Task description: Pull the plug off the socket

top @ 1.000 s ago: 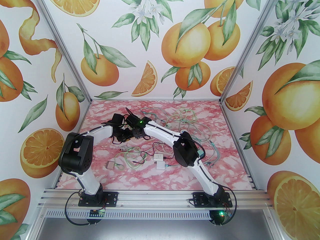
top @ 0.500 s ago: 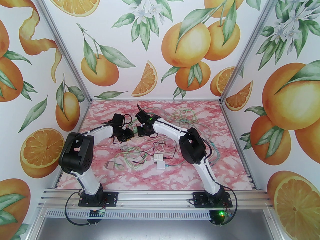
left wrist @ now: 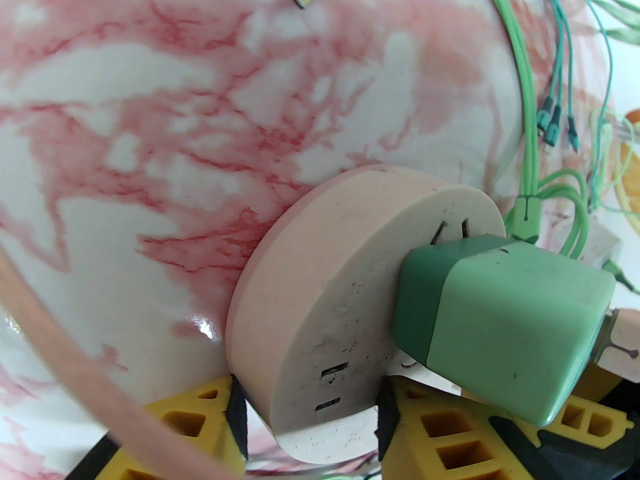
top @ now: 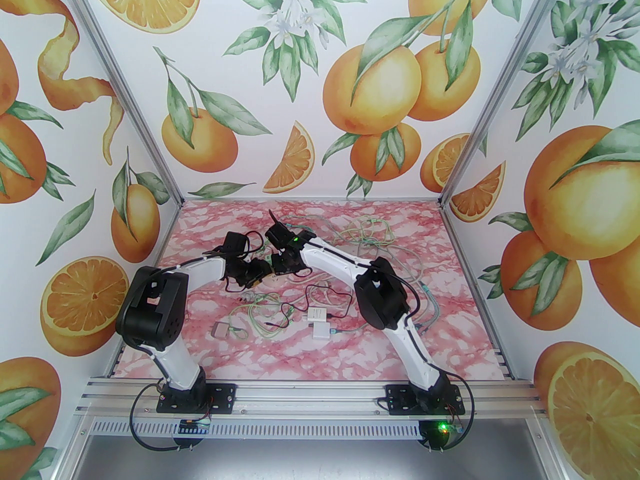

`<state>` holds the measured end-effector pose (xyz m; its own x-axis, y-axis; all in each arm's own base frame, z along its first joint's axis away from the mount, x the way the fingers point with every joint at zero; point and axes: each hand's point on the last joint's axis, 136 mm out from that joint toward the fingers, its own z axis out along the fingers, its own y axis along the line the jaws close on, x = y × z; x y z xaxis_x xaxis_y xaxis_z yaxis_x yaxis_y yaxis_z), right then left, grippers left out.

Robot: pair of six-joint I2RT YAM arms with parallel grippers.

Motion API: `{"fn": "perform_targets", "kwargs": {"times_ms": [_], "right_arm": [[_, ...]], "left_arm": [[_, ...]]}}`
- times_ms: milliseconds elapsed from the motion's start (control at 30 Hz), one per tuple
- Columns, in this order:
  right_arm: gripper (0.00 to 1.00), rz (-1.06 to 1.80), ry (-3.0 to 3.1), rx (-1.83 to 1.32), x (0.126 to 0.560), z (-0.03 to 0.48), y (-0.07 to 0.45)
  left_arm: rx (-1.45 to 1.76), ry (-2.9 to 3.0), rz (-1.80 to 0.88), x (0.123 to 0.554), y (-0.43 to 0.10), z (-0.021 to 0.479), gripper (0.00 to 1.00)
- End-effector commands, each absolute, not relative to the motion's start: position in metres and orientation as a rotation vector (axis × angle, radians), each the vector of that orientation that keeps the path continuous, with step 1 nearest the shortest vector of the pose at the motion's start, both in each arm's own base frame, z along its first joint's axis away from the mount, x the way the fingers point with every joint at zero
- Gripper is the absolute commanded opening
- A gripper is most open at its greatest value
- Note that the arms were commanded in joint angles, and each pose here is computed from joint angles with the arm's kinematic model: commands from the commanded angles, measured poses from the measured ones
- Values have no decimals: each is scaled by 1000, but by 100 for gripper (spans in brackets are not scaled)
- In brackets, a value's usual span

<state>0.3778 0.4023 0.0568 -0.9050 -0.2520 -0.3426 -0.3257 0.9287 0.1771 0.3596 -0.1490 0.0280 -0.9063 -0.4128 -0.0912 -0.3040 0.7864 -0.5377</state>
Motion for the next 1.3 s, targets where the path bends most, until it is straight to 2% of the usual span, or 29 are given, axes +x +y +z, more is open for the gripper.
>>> {"fn": "perform_targets", "kwargs": {"times_ms": [0,167,433,667,800,933,1267], "right_arm": [[18,500,2739,-675,329,66,465],[17,303,2730,-791,319,53,469],[16,294,2693,-802,318,63,473],[16,553,2674,-635,346,104,459],[17,738,2702,-499,361,108,448],[17,752,2707,-483,363,107,444],[17,336,2668,-819,325,89,472]], "left_arm": [[-572,2924,-688,333,-154,-18,36],[-593,2988,-632,317,-156,-37,33],[-601,3086,-471,303,-151,-50,28],[-614,3161,-368,290,-141,-63,27],[-609,3186,-348,285,-139,-69,26],[-605,3191,-345,284,-139,-70,26],[-590,3206,-335,285,-140,-71,26]]}}
